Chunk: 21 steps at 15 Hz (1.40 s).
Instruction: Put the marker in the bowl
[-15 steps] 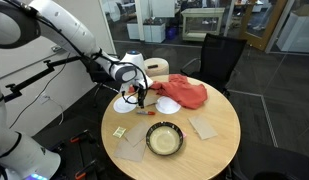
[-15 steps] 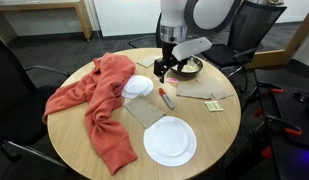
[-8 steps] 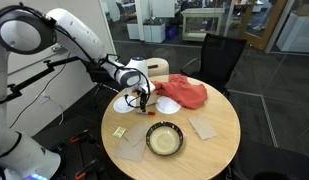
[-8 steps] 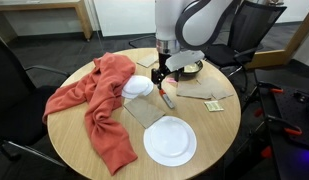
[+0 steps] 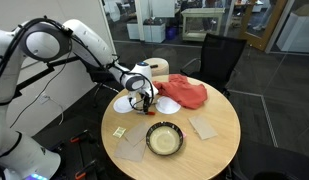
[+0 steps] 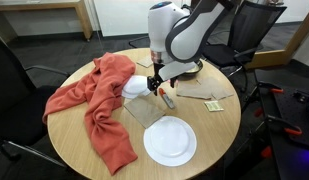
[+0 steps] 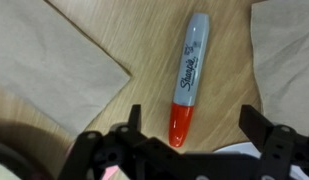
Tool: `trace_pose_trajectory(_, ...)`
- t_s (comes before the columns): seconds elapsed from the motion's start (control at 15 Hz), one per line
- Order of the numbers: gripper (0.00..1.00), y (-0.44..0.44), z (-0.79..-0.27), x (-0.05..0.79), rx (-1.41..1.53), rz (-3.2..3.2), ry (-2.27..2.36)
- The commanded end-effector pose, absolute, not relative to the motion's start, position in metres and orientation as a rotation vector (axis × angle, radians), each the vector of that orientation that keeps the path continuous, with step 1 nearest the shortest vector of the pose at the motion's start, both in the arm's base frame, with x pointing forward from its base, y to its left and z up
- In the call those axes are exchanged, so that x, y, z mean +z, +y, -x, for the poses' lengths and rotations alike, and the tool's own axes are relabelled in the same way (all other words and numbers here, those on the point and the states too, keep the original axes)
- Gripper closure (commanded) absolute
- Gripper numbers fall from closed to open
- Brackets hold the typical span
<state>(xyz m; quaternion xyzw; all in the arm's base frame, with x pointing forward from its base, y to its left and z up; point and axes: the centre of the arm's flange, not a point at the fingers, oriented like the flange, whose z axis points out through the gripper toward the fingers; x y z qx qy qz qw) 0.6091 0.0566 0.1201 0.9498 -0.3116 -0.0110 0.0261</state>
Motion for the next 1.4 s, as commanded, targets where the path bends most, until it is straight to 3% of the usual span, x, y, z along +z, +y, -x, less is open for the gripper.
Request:
trace_pose_trajectory(0.0, 0.0, 0.062, -0.622, 0.111, -0.019, -2.904, -1.029)
trace_pose_trajectory(0.2, 0.0, 0.064, -0.625, 0.106, -0.016, -2.896, -1.04)
trace_pose_trajectory(0.27, 0.25, 0.064, -0.625, 0.105, -0.011, -2.894, -1.039)
trace_pose_trajectory(0.33, 0.26, 0.064, -0.626, 0.104, -0.008, -2.893, -1.04)
trace_pose_trajectory(0.93, 0.95, 0.06, -0.628, 0.101, -0.008, -2.891, -1.051)
trace_pose_trajectory(1.0, 0.98, 0.06, -0.628, 0.102, -0.007, -2.891, -1.051)
trace_pose_trajectory(1.07, 0.94, 0.059, -0.626, 0.103, -0.009, -2.89, -1.052)
trace_pose_trajectory(1.33, 0.94, 0.05, -0.616, 0.125, 0.047, -2.884, -1.084)
